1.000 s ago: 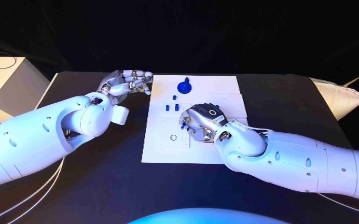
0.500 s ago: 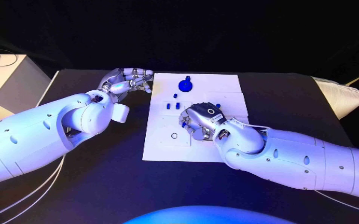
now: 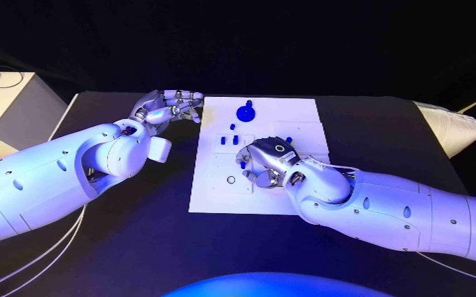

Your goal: Assemble the parts on the task board

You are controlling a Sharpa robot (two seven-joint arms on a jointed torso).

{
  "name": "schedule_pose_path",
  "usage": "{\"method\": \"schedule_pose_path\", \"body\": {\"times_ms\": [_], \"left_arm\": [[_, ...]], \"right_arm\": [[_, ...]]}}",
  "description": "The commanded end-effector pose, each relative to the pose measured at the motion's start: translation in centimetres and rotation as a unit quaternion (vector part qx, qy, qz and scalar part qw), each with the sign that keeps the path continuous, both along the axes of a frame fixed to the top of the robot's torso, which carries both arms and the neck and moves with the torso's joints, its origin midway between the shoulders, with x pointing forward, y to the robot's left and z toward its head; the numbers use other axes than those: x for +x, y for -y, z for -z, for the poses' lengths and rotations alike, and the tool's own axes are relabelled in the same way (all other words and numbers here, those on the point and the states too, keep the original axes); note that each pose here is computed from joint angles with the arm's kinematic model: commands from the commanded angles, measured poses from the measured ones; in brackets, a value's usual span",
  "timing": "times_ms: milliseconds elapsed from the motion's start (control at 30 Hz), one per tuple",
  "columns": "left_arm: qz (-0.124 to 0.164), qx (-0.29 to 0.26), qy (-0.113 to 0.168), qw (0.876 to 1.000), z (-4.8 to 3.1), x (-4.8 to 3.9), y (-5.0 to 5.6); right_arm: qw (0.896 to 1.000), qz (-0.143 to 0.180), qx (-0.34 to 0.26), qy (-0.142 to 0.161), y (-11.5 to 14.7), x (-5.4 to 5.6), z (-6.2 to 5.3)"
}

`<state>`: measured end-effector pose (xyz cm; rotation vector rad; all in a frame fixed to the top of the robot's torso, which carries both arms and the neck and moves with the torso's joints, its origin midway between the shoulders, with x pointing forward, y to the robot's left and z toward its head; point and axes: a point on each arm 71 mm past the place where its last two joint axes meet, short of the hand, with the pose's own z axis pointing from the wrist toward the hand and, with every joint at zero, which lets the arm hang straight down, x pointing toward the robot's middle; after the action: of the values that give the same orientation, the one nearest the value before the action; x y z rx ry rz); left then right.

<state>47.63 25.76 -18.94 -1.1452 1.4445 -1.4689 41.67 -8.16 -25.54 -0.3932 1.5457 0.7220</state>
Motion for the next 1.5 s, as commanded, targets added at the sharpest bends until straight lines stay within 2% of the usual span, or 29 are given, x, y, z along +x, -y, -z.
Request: {"method": "schedule_pose_path", "body": {"times_ms": [33, 700, 933, 1067, 1267, 1400, 1500], "left_arm": [[0.003, -0.004, 0.000, 1.000, -0.08, -0.02, 0.1], [0.005, -0.005, -0.005, 1.000, 0.05, 0.05, 0.0], [0.006, -0.007, -0.005, 1.000, 0.07, 0.07, 0.1], [0.006, -0.009, -0.005, 1.000, 0.07, 0.08, 0.1], [0.005, -0.010, -0.003, 1.000, 0.05, 0.08, 0.0], [0.004, -0.010, -0.003, 1.000, 0.04, 0.09, -0.2], [0.004, -0.010, -0.002, 1.000, 0.04, 0.08, -0.2]], "right_arm": [[1.000, -0.013, 0.004, -0.006, -0.1, -0.3, 0.1], [0.998, 0.014, 0.051, 0.023, 1.0, -0.4, -0.8], [0.997, 0.024, 0.072, 0.010, 2.2, -0.4, -1.7], [0.997, 0.036, 0.070, -0.005, 3.8, 0.4, -2.7], [0.998, 0.046, 0.049, -0.019, 7.3, 2.4, -5.1], [0.998, 0.052, 0.032, -0.027, 8.9, 3.2, -5.9], [0.998, 0.059, 0.012, -0.036, 9.8, 3.8, -6.0]]}}
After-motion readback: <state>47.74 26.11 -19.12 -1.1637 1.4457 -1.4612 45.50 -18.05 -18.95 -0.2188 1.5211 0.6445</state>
